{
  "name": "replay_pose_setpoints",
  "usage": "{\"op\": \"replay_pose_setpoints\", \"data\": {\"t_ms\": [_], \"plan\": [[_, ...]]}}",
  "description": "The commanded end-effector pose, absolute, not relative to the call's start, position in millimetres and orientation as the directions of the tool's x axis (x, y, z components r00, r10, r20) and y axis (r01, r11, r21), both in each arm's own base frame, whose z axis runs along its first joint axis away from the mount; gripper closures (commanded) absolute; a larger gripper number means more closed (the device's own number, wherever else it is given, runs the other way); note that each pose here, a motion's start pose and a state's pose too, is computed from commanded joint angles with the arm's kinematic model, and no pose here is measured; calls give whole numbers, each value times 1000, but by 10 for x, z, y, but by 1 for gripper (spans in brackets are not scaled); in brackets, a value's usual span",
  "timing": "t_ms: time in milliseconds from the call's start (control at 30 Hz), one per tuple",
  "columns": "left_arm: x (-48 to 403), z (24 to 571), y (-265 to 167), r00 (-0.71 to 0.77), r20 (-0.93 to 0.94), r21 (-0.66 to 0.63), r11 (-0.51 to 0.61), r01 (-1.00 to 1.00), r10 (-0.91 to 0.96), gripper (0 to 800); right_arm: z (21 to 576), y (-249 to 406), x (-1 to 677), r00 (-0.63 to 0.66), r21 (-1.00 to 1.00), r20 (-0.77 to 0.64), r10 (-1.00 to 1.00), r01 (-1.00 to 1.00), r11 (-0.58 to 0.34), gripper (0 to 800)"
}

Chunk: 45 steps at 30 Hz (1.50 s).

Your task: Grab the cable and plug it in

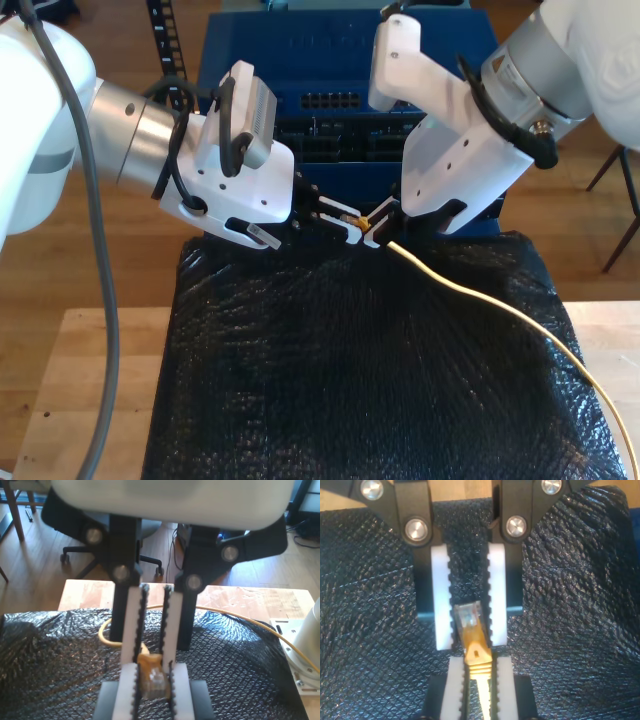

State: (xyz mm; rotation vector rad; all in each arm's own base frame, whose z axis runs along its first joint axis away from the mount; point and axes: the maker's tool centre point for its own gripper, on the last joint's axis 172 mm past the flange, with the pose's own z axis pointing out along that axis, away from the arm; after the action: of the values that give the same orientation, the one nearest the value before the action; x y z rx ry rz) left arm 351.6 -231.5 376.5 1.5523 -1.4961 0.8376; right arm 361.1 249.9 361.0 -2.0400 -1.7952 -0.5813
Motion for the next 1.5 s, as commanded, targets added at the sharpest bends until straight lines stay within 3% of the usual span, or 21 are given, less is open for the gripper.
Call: {"op": "replay_pose_setpoints", "data": {"t_ms": [433, 867, 933, 1033, 1100, 1367, 1500], "plan": [[3473, 3726, -2323, 87, 884, 116, 34, -993, -459, 694, 3618, 2500, 3614, 107, 2, 527, 843, 992, -127, 792], [3487, 3701, -2317, 93, 884, 117, 26, -993, -459, 798, 3631, 2499, 3611, 106, 5, 528, 843, 992, -127, 781], [3490, 3707, -2317, 93, 883, 117, 25, -993, -459, 798, 3663, 2496, 3604, 102, 12, 531, 841, 992, -127, 719], [3501, 3712, -2314, 91, 883, 114, 22, -993, -460, 798, 3655, 2489, 3601, 104, 11, 530, 841, 992, -129, 499], [3506, 3724, -2314, 89, 884, 111, 22, -994, -460, 798, 3669, 2483, 3606, 102, 14, 532, 841, 992, -129, 482], [3518, 3742, -2309, 90, 883, 111, 19, -994, -460, 798, 3792, 2464, 3619, 91, 39, 541, 836, 990, -134, 284], [3529, 3747, -2306, 90, 883, 109, 15, -994, -460, 798, 3862, 2451, 3609, 84, 55, 546, 834, 989, -135, 259]]}}
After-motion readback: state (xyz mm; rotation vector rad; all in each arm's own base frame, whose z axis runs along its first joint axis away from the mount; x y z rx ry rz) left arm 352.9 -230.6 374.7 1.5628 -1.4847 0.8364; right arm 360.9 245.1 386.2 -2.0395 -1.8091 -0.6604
